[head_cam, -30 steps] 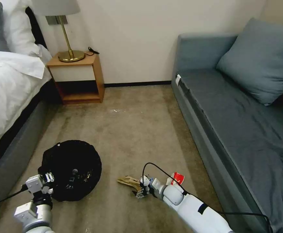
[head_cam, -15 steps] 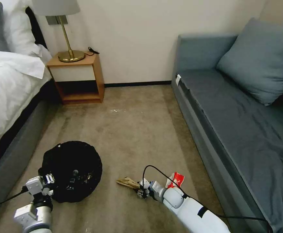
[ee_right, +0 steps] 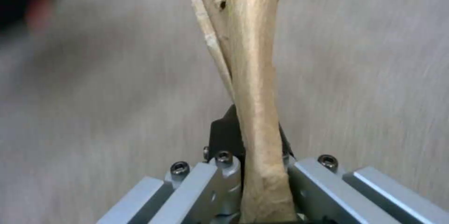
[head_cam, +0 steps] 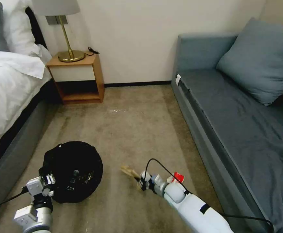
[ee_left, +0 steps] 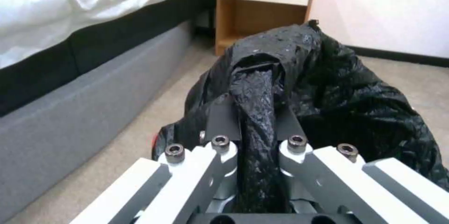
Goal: Pick up the trash bin, then pick up the garbage on the floor and place it into the trash bin.
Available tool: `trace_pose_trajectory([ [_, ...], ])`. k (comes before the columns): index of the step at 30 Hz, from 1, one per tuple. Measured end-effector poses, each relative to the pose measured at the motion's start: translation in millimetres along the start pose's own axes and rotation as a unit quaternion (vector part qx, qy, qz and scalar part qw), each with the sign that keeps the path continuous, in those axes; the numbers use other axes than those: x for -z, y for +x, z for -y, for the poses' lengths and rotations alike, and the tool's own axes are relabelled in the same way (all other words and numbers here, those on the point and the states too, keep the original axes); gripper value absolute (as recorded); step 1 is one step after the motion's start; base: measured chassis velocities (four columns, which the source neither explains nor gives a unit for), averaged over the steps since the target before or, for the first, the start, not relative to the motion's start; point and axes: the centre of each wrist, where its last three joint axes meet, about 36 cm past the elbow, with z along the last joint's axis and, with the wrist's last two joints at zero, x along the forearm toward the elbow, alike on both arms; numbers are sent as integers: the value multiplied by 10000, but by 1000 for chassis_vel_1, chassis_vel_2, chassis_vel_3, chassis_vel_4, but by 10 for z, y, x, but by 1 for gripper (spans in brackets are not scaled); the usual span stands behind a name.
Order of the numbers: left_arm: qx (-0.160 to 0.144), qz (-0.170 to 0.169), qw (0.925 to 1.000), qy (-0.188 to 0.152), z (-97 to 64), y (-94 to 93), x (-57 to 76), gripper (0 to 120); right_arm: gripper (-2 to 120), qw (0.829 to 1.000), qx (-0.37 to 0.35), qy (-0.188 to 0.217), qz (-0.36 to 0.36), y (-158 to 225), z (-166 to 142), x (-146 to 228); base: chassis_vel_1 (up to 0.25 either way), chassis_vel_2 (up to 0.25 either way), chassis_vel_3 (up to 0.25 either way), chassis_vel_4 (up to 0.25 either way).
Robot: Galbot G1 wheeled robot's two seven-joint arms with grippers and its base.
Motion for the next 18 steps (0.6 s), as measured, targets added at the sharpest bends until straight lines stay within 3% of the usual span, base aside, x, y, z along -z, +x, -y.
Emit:
trace_pose_trajectory([
  [8, -51, -36, 10000, -27, 43, 17, -49, 6, 1, 9863, 116, -802, 1436, 68, -270, 1005, 0, 0, 0, 0],
  [18, -120, 18, 9999, 39, 112, 69, -85, 6, 1, 9764, 918, -945, 1713, 170, -973, 1321, 0, 0, 0, 0],
])
